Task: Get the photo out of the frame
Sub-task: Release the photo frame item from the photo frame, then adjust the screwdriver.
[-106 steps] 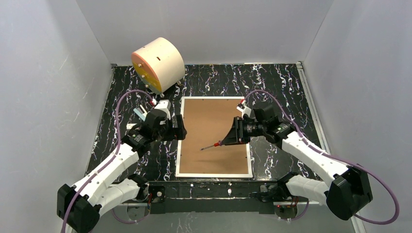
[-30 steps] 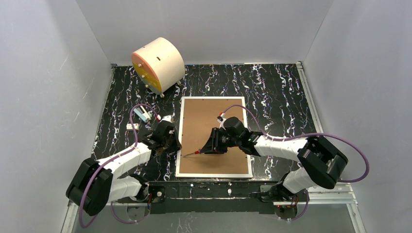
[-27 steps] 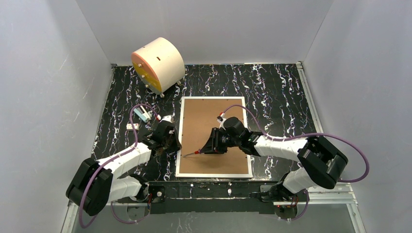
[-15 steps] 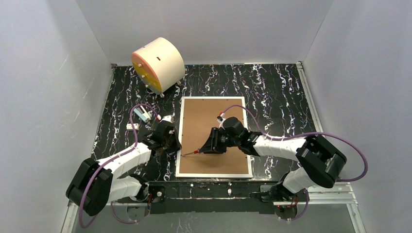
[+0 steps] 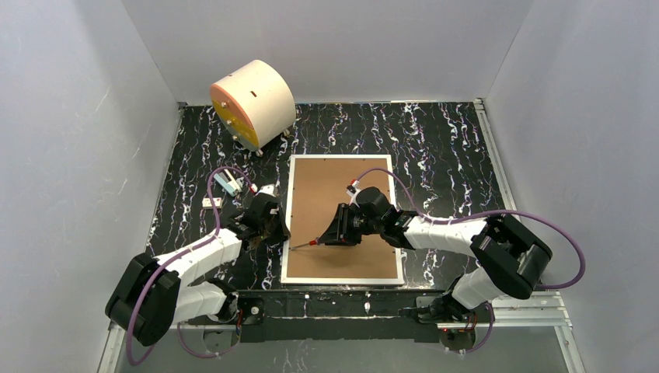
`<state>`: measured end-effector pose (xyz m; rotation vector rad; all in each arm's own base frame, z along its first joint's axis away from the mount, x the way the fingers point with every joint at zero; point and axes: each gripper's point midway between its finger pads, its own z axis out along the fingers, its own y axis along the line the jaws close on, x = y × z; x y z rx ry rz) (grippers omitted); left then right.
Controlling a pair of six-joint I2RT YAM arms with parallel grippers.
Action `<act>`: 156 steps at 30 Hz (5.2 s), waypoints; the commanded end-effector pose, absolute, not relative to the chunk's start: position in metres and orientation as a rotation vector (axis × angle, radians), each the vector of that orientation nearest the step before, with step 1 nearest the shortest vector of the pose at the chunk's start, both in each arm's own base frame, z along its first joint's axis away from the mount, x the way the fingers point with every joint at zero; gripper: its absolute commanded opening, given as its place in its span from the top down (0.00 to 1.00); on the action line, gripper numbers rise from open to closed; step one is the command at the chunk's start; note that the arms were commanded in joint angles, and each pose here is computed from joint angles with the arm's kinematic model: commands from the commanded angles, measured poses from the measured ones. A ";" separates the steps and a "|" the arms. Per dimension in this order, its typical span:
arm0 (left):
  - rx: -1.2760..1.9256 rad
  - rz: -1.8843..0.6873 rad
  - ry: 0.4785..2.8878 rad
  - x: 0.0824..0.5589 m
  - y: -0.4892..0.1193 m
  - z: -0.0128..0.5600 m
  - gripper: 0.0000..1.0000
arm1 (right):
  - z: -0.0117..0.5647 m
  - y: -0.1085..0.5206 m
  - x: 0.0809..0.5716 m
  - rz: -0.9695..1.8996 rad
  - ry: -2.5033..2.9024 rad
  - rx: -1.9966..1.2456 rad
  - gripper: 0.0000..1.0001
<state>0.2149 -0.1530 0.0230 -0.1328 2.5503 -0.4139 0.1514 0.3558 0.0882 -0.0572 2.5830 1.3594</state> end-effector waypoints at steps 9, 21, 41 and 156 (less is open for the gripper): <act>-0.186 -0.466 2.613 0.196 -0.154 0.009 1.00 | 0.080 0.368 0.146 1.312 2.600 -0.094 0.99; -0.191 -0.481 2.613 0.195 -0.156 0.009 1.00 | 0.095 0.385 0.158 1.148 2.619 -0.211 0.99; -0.254 -0.482 2.589 0.198 -0.154 0.011 1.00 | 0.126 0.440 0.153 0.824 2.560 -0.369 0.99; 0.156 -1.353 2.245 0.190 -0.275 0.135 0.54 | 0.190 0.315 0.196 1.328 2.057 -0.026 0.99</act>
